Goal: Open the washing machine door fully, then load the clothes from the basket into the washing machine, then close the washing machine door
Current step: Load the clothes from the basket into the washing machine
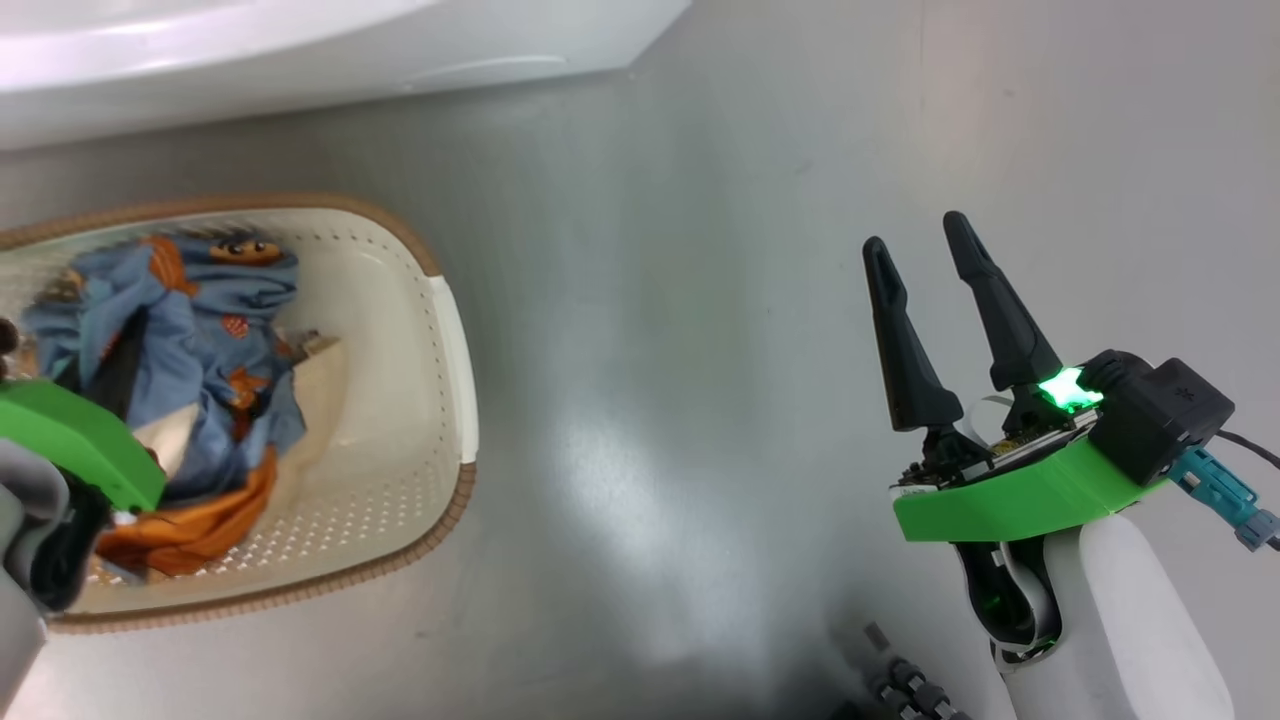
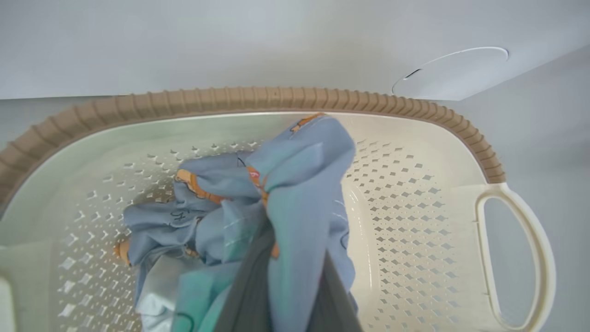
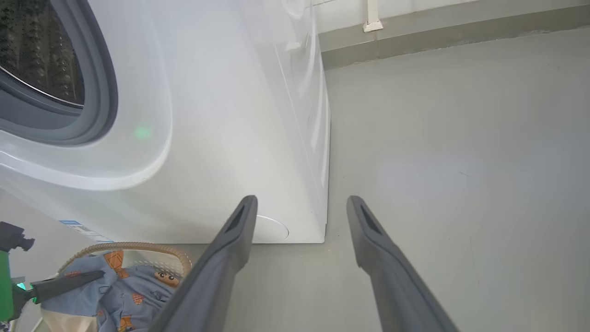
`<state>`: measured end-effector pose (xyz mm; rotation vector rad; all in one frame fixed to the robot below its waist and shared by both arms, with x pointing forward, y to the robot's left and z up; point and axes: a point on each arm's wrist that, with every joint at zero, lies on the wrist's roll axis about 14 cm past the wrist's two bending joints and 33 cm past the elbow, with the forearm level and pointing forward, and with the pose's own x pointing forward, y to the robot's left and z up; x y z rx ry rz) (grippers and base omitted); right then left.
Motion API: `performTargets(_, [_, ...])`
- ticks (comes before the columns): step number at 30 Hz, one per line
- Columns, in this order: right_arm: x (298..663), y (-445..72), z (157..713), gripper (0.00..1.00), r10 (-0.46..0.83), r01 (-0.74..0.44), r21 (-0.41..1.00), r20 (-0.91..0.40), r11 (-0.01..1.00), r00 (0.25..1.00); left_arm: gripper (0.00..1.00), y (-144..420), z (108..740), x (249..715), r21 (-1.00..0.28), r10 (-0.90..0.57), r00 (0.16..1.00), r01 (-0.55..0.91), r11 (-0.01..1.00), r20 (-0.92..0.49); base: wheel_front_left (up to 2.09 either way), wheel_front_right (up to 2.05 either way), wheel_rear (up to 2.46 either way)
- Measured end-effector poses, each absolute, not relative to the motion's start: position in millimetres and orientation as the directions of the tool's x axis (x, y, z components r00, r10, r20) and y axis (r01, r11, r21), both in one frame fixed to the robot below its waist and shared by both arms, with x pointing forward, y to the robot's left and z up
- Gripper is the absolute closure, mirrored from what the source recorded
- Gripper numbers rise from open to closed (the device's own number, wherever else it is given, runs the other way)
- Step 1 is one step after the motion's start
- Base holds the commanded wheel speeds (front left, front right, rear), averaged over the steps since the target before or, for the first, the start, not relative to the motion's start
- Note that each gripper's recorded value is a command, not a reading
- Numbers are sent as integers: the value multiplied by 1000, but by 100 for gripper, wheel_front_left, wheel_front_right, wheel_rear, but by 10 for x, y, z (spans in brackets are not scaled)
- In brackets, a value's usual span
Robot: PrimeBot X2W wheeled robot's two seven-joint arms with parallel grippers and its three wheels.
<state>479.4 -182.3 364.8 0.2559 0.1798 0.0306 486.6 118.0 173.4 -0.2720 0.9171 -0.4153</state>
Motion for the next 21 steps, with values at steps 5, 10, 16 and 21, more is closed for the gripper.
performTargets(5, [4807, -1784, 3767, 0, 62, -21, 263, -147, 965, 987, 100, 1201, 1972, 4885, -400, -468, 573, 251, 882, -672, 0, 0, 0])
performTargets(10, [4816, -1743, 3868, 0, 72, -36, 270, -125, 962, 990, 100, 1263, 2240, 4968, -395, -468, 632, 264, 880, -618, 0, 0, 0])
performTargets(16, [4805, -1726, 4001, 0, 74, -45, 274, -99, 961, 992, 100, 1355, 2507, 4939, -391, -458, 686, 266, 881, -565, 0, 0, 0])
performTargets(21, [4787, -1723, 4122, 0, 72, -48, 284, -75, 958, 995, 100, 1421, 2783, 4942, -399, -445, 740, 258, 880, -504, 0, 0, 0])
